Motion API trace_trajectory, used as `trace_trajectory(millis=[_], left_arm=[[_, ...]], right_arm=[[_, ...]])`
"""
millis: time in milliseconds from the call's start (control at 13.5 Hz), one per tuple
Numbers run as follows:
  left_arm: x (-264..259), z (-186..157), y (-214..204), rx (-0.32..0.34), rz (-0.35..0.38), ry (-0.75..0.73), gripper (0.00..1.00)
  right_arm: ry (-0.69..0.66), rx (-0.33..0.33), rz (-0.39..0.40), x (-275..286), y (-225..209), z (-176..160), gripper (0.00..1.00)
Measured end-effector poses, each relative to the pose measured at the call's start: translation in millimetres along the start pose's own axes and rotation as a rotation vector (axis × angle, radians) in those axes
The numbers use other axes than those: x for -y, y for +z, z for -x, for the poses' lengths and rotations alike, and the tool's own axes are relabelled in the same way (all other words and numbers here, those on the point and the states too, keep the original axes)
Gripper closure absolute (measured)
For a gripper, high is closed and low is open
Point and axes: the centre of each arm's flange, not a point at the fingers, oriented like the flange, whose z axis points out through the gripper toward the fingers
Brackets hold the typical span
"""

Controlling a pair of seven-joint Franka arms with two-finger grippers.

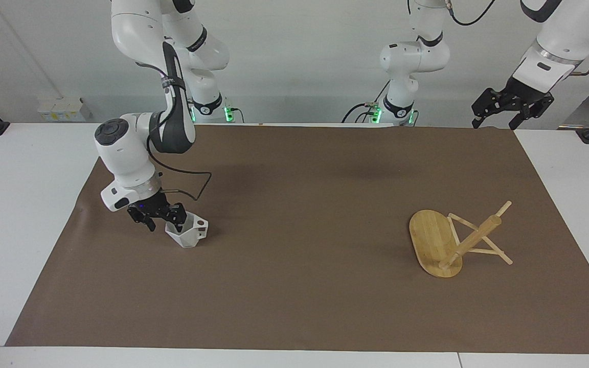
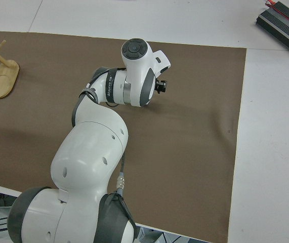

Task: Hang cup on rack

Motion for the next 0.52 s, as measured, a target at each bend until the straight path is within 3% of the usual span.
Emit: trace_trajectory(millis=[222, 370, 518], left_arm=[[0.0, -0.6, -0.4, -0.006, 0.0, 0.0, 0.0], [0.2, -1.6, 0.3, -0.011, -0.001, 0.0, 0.0], [0.1, -2.0, 1.8, -0.011, -0.001, 0.0, 0.0]], right_arm=[[0.0, 0.001, 0.0, 0.0, 0.1, 0.1, 0.72], [0.0, 0.009, 0.0, 0.1, 0.4, 0.7, 0.91], [-0.001, 0.031, 0.001, 0.4, -3.0, 0.3, 0.96]])
